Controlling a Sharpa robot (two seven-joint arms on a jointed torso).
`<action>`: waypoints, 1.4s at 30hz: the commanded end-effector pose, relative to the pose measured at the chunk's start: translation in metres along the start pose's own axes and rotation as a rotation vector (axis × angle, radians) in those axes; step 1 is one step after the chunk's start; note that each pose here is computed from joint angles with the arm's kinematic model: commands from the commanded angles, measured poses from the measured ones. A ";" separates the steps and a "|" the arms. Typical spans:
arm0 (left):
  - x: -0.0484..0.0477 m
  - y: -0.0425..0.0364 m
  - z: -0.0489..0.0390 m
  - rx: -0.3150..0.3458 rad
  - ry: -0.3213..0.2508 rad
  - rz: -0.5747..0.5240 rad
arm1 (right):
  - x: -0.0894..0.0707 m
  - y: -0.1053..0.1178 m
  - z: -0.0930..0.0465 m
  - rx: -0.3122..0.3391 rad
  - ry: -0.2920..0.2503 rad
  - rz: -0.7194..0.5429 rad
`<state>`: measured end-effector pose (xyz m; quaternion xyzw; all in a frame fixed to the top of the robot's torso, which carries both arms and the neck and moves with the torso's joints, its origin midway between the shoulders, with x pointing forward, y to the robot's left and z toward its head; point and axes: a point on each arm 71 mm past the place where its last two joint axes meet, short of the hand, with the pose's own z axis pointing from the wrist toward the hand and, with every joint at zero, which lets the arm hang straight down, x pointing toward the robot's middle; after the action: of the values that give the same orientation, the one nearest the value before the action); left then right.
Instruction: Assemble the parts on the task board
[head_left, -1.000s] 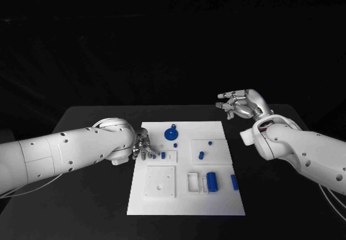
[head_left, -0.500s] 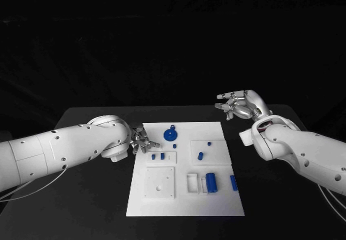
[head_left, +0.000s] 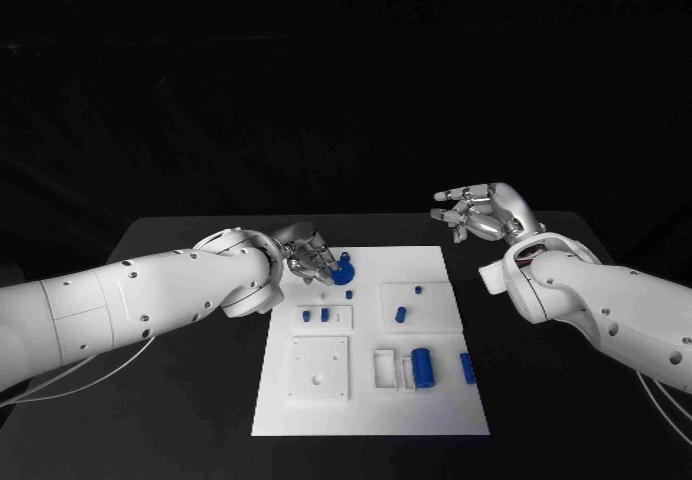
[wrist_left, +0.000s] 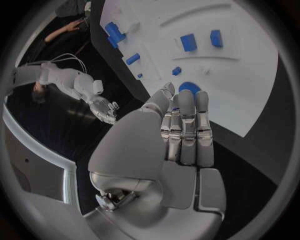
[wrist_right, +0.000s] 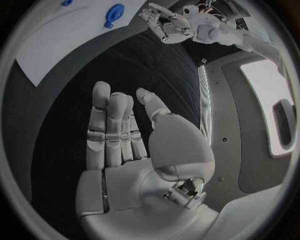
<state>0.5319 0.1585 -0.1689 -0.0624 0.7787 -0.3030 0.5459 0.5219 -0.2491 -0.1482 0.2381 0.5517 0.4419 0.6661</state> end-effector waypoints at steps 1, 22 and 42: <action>-0.0005 -0.0199 0.0003 0.232 -0.098 0.193 | 0.002 0.001 0.000 -0.012 0.012 0.001; 0.0383 -0.0326 0.0186 0.325 -0.010 0.516 | 0.005 0.004 0.000 -0.018 0.019 0.006; 0.0502 -0.0251 0.0247 0.279 0.079 0.567 | 0.005 0.005 0.000 -0.022 0.019 0.006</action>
<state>0.5286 0.1081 -0.1996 0.2339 0.7331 -0.2514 0.5871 0.5207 -0.2443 -0.1472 0.2358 0.5516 0.4473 0.6634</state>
